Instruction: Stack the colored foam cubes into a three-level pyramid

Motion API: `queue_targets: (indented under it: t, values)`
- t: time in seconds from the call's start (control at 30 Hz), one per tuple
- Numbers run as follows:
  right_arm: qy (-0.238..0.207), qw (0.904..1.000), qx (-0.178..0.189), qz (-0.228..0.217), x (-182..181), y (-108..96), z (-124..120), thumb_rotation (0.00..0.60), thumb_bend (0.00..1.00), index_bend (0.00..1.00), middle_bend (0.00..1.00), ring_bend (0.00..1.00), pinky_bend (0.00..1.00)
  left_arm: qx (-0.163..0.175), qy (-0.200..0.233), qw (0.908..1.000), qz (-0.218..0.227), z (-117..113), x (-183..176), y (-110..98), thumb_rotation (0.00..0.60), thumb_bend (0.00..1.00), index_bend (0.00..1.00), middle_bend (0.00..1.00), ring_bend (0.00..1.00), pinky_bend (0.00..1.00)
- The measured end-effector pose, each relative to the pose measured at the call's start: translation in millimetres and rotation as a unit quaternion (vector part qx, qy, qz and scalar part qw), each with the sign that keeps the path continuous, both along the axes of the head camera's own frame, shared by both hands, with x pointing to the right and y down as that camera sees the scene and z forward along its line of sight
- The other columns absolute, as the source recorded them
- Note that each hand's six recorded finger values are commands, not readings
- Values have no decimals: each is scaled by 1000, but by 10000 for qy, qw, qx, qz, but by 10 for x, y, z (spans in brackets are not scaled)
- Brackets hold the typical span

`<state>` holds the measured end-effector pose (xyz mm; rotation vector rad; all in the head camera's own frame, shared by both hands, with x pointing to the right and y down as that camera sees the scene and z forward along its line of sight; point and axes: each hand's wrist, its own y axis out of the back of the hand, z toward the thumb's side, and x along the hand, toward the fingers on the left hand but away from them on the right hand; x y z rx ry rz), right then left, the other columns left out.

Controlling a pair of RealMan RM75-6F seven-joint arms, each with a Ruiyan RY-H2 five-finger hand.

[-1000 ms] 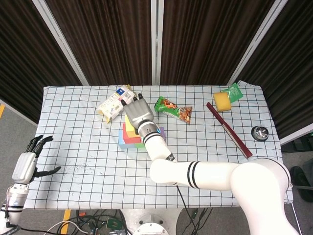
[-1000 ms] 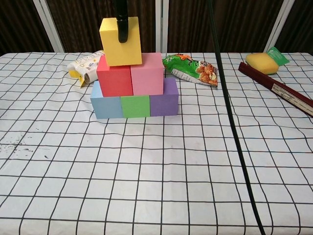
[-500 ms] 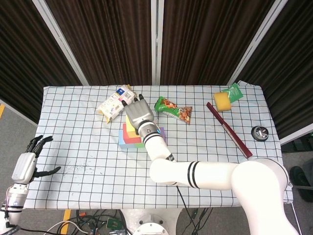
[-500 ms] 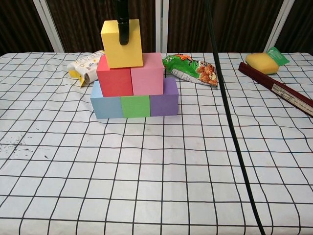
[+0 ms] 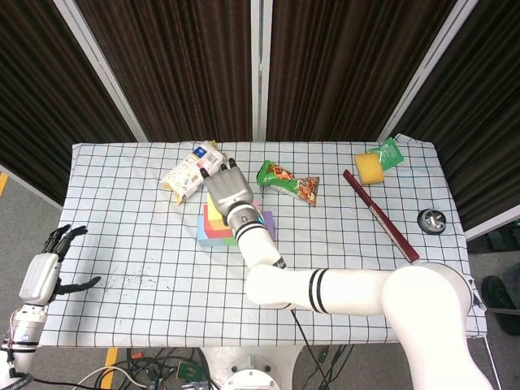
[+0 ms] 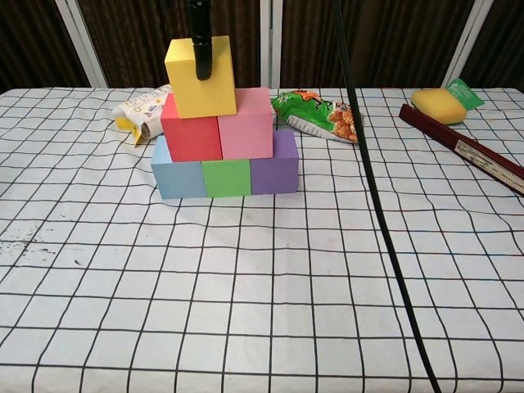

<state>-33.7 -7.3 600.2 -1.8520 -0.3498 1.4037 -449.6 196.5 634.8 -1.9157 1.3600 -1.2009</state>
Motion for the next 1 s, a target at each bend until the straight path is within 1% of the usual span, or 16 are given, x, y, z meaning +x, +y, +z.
queue_targets:
  t: [0.3,0.73,1.0]
  values:
    - [-25,10000,41,63,9,-22,-28,600,63,0,566,116,0,-20,22,10000,0,9,-2,8,600,0,112,157,27,11]
    - [84,9998,102,156,4,-23,-33,600,69,0,568,117,0,-45,102,9999,17,13,23,-8,600,0,112,156,27,10]
    - [132,9995,48,275,-11,-11,-55,600,71,0,570,117,0,-57,126,9999,18,7,30,-17,600,0,112,157,27,11]
